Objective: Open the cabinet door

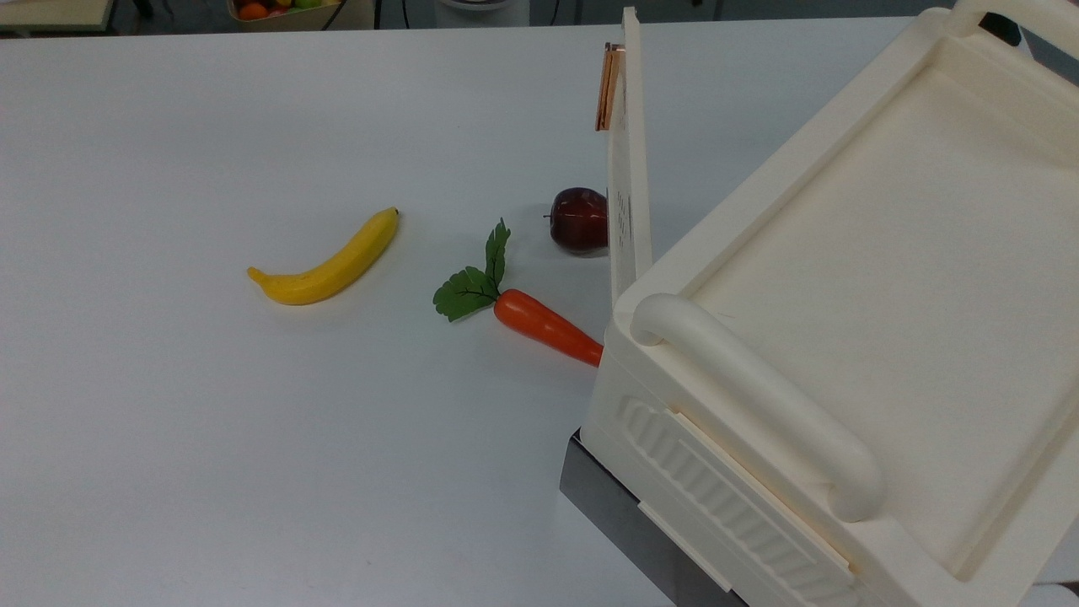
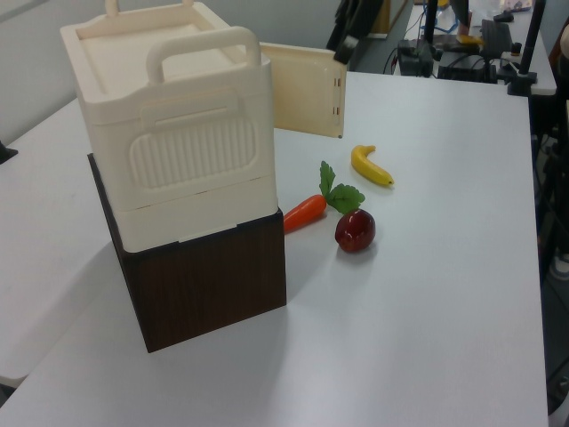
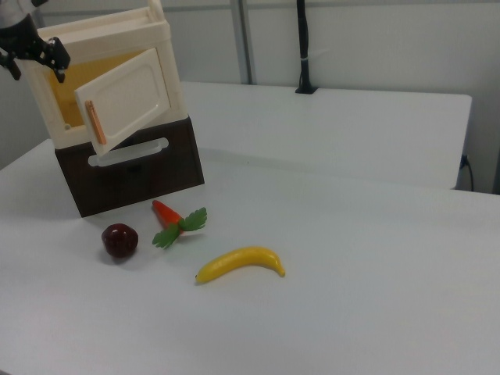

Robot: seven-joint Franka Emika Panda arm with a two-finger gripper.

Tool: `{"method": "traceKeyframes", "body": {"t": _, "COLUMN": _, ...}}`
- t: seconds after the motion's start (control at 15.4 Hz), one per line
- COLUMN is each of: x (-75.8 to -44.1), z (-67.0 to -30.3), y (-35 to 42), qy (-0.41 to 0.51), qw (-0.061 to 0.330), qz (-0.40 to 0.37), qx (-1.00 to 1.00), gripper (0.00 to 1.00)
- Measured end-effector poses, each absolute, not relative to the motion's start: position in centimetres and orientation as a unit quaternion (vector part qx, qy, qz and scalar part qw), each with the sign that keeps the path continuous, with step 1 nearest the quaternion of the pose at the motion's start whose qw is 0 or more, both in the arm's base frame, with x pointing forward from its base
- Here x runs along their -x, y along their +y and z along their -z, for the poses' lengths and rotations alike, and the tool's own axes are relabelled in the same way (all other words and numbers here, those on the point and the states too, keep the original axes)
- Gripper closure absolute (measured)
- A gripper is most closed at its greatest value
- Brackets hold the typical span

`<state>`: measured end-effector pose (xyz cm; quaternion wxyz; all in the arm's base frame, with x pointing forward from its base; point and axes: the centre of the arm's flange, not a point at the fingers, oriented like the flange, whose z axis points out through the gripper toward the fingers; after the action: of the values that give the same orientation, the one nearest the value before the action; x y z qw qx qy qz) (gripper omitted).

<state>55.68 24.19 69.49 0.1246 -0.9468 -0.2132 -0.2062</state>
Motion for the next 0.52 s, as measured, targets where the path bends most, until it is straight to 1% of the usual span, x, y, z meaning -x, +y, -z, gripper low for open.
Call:
{"method": "traceKeyframes", "body": {"t": 0.19, "x": -57.5, "z": -67.0, "y": 24.8, "qy": -0.189, "qw": 0.122, "qz": 0.2, "qx": 0.954, "gripper": 0.0}}
{"method": "traceKeyframes", "body": {"t": 0.52, "x": -59.2, "z": -63.0, "y": 24.7, "qy": -0.179, "qw": 0.096, "qz": 0.172, "qx": 0.964, "gripper": 0.0}}
